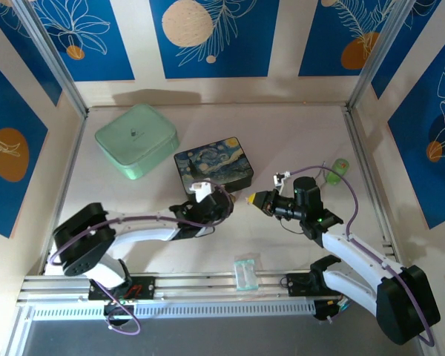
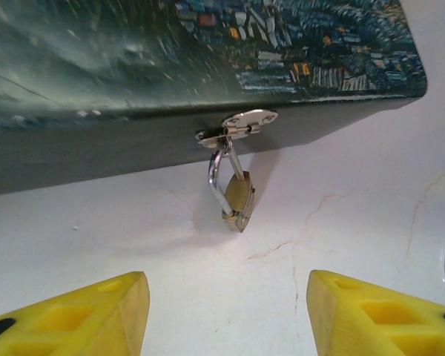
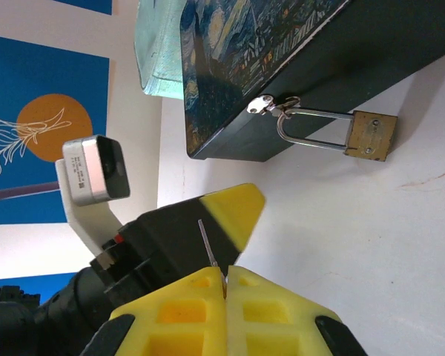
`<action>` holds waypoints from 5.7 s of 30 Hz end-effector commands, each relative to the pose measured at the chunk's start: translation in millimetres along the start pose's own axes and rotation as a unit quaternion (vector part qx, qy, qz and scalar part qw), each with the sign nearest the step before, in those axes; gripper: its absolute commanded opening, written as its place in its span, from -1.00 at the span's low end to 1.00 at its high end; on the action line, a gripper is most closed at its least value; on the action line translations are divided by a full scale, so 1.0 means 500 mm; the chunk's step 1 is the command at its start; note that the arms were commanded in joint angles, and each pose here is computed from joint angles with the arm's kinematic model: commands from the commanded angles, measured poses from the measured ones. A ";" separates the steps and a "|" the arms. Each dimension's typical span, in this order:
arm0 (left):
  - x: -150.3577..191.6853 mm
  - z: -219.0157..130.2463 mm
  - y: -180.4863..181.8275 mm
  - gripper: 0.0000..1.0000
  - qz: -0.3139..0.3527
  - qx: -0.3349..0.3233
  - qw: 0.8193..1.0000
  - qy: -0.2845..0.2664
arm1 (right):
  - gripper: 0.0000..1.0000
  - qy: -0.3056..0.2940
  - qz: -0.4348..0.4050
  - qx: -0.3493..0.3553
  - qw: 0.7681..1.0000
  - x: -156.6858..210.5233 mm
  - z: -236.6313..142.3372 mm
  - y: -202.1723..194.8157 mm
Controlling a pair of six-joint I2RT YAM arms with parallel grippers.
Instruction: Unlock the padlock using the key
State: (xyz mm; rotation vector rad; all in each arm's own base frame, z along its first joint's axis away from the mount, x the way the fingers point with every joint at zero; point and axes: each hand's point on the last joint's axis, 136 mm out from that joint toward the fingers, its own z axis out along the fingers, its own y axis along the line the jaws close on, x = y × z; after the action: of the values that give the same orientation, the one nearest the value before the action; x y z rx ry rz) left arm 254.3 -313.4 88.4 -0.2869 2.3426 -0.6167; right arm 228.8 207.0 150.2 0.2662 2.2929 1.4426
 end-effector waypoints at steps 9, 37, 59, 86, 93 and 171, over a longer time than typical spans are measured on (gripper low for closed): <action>0.011 0.073 -0.025 0.13 -0.064 -0.007 0.997 -0.052 | -1.00 -0.005 0.013 0.018 1.000 0.014 -0.019 -0.049; 0.044 0.161 0.012 -0.75 -0.038 -0.073 0.994 -0.070 | -1.00 -0.032 0.036 0.032 0.998 0.016 -0.039 -0.090; 0.010 0.058 -0.031 -1.00 -0.115 0.097 0.987 0.058 | -1.00 0.143 0.051 -0.098 0.983 0.024 0.048 -0.062; -0.018 0.020 -0.063 -1.00 -0.246 0.188 0.947 0.083 | -1.00 0.179 0.109 -0.105 0.972 0.047 0.104 -0.120; -0.019 0.018 -0.072 -1.00 -0.250 0.207 0.942 0.082 | -1.00 0.173 0.123 -0.107 0.971 0.037 0.108 -0.129; 0.010 0.031 -0.091 -1.00 -0.248 0.218 0.938 0.106 | -1.00 0.149 0.147 -0.141 0.968 0.005 0.115 -0.126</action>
State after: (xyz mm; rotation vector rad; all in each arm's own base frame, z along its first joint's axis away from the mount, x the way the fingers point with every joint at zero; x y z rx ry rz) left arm 270.0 -342.9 86.4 -0.6443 2.2621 -1.3129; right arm 254.4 226.9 66.4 0.3652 2.3268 2.0560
